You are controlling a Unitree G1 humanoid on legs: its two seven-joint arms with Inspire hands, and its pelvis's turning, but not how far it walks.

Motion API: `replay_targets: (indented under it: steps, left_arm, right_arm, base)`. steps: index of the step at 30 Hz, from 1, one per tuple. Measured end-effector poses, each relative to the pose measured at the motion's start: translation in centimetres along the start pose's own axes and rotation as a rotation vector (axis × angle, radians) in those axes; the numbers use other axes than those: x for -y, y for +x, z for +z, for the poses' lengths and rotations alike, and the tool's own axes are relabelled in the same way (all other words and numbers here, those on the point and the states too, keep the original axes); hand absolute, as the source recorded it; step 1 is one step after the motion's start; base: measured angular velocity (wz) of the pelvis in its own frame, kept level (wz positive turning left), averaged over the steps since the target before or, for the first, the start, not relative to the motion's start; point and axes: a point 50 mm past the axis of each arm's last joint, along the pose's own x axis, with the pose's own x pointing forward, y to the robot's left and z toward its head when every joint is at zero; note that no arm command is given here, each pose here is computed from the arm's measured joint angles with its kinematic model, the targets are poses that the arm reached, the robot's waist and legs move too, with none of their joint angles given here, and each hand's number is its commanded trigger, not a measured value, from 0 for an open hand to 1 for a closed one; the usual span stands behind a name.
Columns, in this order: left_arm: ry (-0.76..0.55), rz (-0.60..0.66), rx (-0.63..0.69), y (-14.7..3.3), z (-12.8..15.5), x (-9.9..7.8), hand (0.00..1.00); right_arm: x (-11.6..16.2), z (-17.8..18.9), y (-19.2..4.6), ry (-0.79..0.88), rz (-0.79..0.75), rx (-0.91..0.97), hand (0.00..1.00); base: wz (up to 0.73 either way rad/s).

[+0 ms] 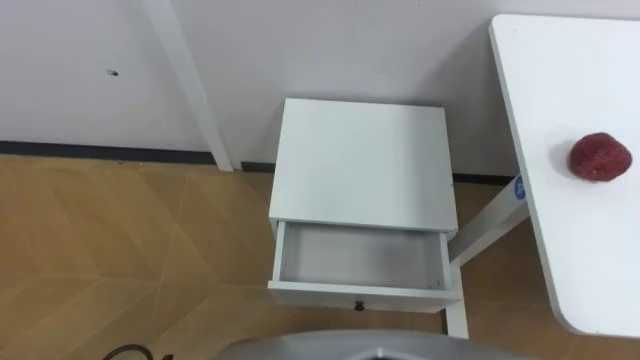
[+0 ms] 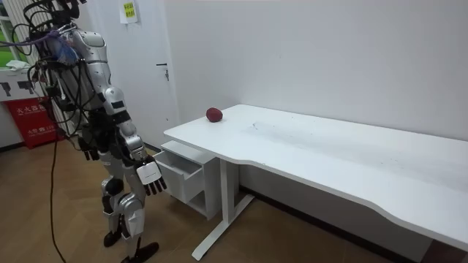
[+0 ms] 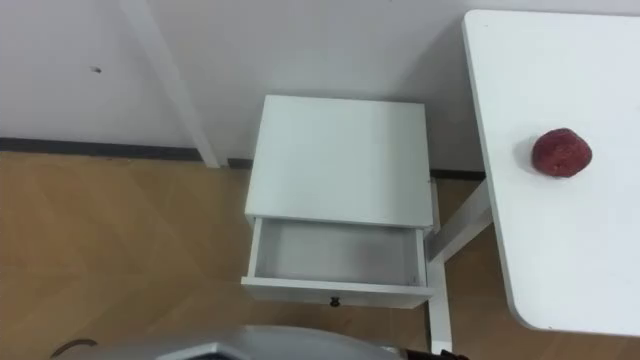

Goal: Put apple and close drawer

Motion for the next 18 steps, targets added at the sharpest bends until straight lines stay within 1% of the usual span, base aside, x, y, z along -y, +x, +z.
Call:
replay_targets:
  steps: [11,17,18]
  left_arm:
    - [0.001,-0.001,-0.008,-0.03,-0.21,0.04,0.0]
    - [-0.028,0.006,-0.024,0.01,-0.24,-0.1,0.0]
    - [-0.049,0.008,-0.027,0.0,-0.31,-0.15,0.0]
  right_arm:
    - [0.17,-0.08,-0.01,0.024,-0.026,0.0,0.0]
    - [0.69,-0.85,-0.1,0.248,-0.086,-0.003,0.0]
    - [0.89,-0.9,-0.13,0.348,-0.102,0.002,0.0]
  base:
    - [0.0]
    - [0.0]
    - [0.0]
